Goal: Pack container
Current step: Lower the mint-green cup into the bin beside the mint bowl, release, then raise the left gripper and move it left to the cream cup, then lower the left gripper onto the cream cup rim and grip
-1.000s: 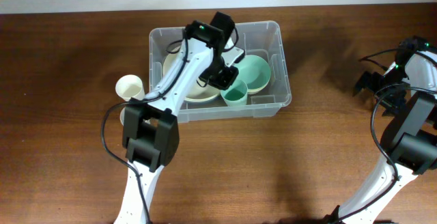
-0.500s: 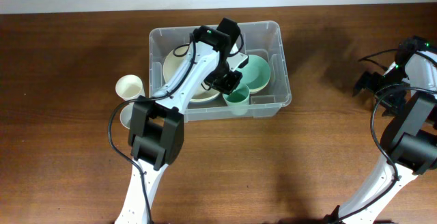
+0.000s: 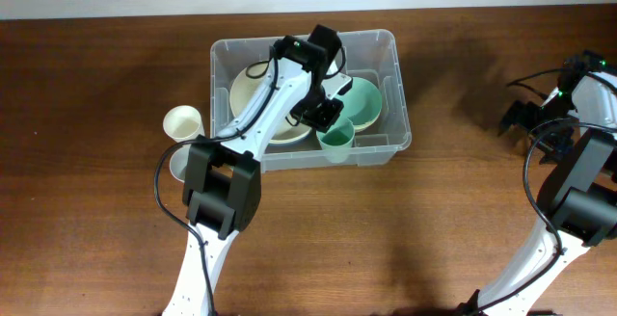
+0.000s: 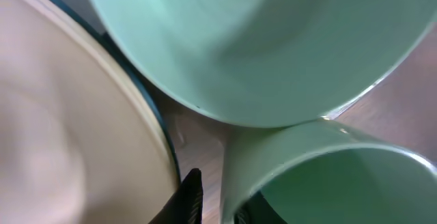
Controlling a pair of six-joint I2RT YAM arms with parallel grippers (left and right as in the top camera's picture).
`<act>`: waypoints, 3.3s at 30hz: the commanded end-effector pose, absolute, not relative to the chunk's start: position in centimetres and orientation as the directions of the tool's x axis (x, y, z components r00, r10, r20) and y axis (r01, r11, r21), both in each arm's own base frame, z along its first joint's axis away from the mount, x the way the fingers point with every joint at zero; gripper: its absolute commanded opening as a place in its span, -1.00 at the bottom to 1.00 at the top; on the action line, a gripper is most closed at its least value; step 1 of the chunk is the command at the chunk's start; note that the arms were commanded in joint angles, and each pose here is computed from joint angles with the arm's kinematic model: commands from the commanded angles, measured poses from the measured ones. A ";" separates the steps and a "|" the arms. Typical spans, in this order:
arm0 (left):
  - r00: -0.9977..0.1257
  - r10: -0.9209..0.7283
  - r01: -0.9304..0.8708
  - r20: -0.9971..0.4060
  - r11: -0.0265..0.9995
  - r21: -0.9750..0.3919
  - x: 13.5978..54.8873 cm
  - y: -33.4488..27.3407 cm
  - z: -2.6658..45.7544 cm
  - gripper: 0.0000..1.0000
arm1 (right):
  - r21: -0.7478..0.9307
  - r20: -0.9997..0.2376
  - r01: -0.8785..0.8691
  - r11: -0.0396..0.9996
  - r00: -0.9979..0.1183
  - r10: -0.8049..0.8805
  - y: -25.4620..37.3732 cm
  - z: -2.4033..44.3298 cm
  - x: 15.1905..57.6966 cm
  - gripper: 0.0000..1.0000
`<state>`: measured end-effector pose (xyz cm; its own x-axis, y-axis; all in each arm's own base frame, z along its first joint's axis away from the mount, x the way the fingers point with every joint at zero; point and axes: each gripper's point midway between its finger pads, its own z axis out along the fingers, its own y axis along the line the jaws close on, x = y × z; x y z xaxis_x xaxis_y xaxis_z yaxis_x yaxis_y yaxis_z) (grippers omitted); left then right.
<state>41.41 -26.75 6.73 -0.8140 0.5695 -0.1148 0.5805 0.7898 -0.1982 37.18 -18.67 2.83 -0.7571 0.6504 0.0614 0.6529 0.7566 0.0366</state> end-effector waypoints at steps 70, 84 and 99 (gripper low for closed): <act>-0.902 -0.433 -0.432 -0.002 0.900 0.050 41.7 7.4 15.3 0.99 | 0.039 0.047 0.652 0.758 -0.759 0.650 -18.9 3.4 37.1 0.98; -0.898 -0.424 -0.417 0.114 0.905 0.084 40.1 6.9 9.1 0.99 | 0.039 0.047 0.652 0.758 -0.759 0.650 -18.9 3.4 37.1 0.97; -0.894 -0.424 -0.415 0.143 0.905 0.091 39.3 6.7 5.7 -0.25 | 0.039 0.047 0.652 0.758 -0.759 0.650 -18.9 3.4 37.1 0.98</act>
